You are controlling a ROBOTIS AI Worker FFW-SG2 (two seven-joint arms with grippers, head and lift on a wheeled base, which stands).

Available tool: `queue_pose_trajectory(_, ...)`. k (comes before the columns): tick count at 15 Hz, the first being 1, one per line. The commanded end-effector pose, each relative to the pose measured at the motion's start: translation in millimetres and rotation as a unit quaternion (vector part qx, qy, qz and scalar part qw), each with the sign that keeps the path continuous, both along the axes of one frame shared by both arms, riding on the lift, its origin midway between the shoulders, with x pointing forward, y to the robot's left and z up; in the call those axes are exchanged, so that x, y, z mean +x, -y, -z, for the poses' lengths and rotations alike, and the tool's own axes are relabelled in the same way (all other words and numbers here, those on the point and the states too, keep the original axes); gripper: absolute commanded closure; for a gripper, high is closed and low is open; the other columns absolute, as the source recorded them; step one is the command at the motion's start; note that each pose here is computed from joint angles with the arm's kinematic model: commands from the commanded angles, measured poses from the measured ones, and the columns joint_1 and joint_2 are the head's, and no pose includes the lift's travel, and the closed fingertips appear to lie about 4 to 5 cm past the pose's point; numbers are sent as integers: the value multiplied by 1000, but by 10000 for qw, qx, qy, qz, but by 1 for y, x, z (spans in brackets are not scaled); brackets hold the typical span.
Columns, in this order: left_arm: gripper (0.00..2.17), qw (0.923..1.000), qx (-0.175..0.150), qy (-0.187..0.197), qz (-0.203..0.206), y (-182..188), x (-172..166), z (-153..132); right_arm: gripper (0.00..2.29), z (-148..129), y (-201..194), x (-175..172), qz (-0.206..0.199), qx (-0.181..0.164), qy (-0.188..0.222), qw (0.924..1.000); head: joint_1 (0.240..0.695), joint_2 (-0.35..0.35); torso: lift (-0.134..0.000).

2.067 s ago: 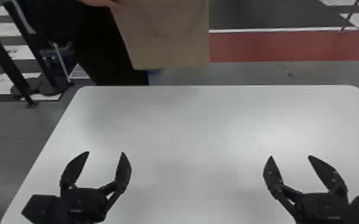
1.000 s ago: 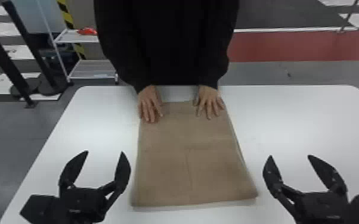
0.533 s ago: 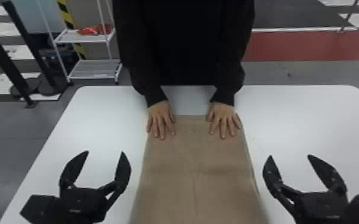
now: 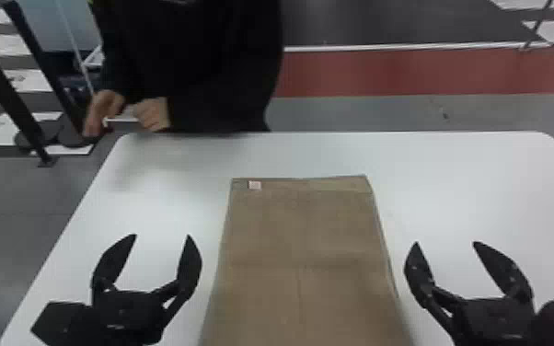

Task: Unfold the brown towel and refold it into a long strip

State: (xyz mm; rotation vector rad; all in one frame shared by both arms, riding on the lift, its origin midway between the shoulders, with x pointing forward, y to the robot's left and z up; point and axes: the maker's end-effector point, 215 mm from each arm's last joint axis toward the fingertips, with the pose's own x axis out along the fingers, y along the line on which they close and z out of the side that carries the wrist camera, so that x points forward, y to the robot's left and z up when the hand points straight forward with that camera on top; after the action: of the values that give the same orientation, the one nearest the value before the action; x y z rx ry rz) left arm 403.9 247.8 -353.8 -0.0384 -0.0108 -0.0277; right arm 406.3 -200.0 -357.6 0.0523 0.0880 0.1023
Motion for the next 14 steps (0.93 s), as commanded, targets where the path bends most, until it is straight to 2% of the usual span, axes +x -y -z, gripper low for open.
queue_pose_trajectory(1, 83, 10000, 0, -7, 0, 0, 0, 1, 93, 0, 0, 0, 2, 0, 0, 10000, 695, 67, -123)
queue_pose_trajectory(9, 83, 10000, 0, -14, -2, 0, 0, 3, 93, 6, 2, 3, 21, -8, -39, 10000, 695, 68, -123)
queue_pose_trajectory(11, 83, 10000, -1, -29, 4, 0, 0, 4, 93, 14, 7, 16, 50, -65, -84, 9999, 695, 65, -123)
queue_pose_trajectory(14, 83, 10000, 26, -36, 12, -2, 0, 5, 93, 34, 19, 45, 61, -86, -432, 9990, 695, 56, -123)
